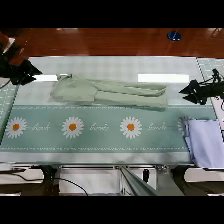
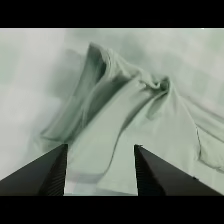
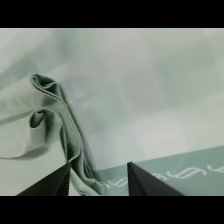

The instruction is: Fold the shirts.

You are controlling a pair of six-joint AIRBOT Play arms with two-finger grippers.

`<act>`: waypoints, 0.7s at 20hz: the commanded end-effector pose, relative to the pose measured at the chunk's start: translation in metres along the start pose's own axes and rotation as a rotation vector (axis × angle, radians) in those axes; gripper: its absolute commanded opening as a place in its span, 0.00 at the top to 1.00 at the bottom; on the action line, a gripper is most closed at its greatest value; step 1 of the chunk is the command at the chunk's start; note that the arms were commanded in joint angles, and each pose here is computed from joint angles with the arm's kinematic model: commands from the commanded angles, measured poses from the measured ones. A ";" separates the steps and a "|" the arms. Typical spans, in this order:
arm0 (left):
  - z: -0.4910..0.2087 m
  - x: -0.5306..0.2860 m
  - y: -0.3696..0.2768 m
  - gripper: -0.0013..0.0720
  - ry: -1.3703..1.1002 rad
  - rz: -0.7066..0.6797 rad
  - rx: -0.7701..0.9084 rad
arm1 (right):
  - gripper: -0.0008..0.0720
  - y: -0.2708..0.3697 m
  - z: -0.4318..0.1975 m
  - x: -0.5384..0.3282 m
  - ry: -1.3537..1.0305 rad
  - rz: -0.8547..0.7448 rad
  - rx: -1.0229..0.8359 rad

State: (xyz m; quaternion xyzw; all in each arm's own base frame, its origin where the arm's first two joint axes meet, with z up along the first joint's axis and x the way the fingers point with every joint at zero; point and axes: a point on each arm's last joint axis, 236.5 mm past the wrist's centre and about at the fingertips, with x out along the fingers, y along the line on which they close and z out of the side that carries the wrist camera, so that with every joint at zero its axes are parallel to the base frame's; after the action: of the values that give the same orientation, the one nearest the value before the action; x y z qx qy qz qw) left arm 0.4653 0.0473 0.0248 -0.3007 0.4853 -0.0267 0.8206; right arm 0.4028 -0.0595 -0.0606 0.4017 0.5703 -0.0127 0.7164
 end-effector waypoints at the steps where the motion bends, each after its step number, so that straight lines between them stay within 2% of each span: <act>1: -0.040 -0.006 -0.008 0.29 -0.201 0.015 0.068 | 0.42 0.004 -0.016 0.030 0.000 0.051 0.046; 4: -0.088 0.010 -0.029 0.29 -0.106 -0.017 0.115 | 0.42 0.029 -0.029 0.059 0.063 0.125 0.039; 10: -0.119 0.030 -0.083 0.29 -0.053 -0.087 0.227 | 0.43 0.075 -0.047 0.092 0.155 0.149 -0.063; 11: -0.125 0.034 -0.091 0.30 -0.038 -0.098 0.246 | 0.57 0.083 -0.049 0.093 0.160 0.153 -0.089; 12: -0.130 0.036 -0.100 0.48 -0.024 -0.110 0.264 | 0.87 0.091 -0.050 0.090 0.167 0.163 -0.121; 13: -0.135 0.038 -0.109 0.89 -0.011 -0.126 0.276 | 0.95 0.100 -0.051 0.082 0.169 0.182 -0.170; 14: -0.138 0.038 -0.120 0.96 -0.006 -0.146 0.292 | 0.95 0.104 -0.050 0.072 0.163 0.185 -0.196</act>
State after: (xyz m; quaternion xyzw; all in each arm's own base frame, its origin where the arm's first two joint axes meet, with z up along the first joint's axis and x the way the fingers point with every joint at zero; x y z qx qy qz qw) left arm 0.4043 -0.0998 0.0037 -0.2209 0.4520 -0.1263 0.8549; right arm 0.4360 0.0586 -0.0829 0.4041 0.5865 0.1034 0.6943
